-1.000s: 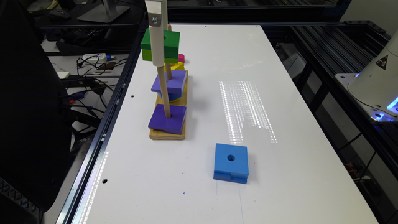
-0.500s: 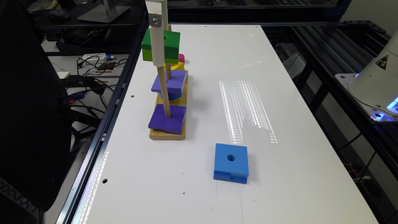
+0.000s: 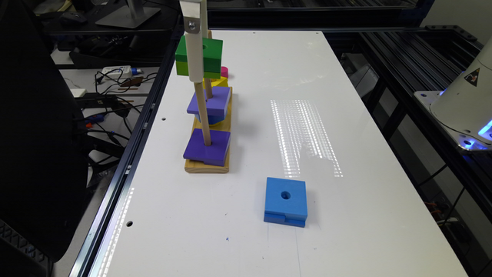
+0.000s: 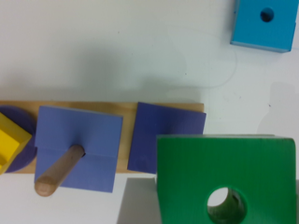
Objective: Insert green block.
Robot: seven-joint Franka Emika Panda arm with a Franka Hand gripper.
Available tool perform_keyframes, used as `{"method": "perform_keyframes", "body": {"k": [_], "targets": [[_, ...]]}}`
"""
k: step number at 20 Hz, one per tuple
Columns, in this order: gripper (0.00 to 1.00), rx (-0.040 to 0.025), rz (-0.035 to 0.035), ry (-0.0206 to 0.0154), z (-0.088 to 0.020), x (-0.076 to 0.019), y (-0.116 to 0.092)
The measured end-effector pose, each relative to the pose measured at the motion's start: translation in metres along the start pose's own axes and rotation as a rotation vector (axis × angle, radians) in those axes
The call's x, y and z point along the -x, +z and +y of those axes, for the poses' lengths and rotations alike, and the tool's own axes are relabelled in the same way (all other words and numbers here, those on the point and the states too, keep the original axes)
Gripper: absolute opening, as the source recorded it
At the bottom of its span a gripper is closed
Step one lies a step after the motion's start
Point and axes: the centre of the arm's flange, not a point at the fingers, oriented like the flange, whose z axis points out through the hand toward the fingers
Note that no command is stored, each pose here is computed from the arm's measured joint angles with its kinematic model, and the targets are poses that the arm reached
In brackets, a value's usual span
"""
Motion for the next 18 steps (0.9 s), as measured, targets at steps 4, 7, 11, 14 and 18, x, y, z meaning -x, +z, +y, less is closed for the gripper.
{"method": "perform_keyframes", "body": {"k": [4,7,11,14,18], "targets": [[0.0,0.0,0.0,0.0,0.0,0.0,0.0],[0.0,0.0,0.0,0.0,0.0,0.0,0.0],[0.0,0.0024,-0.0018,0.0,0.0006,0.0004,0.0015],[0.0,0.0045,-0.0047,0.0,0.0015,0.0009,0.0053],[0.0,0.0049,-0.0054,0.0002,0.0016,0.0008,0.006]]}}
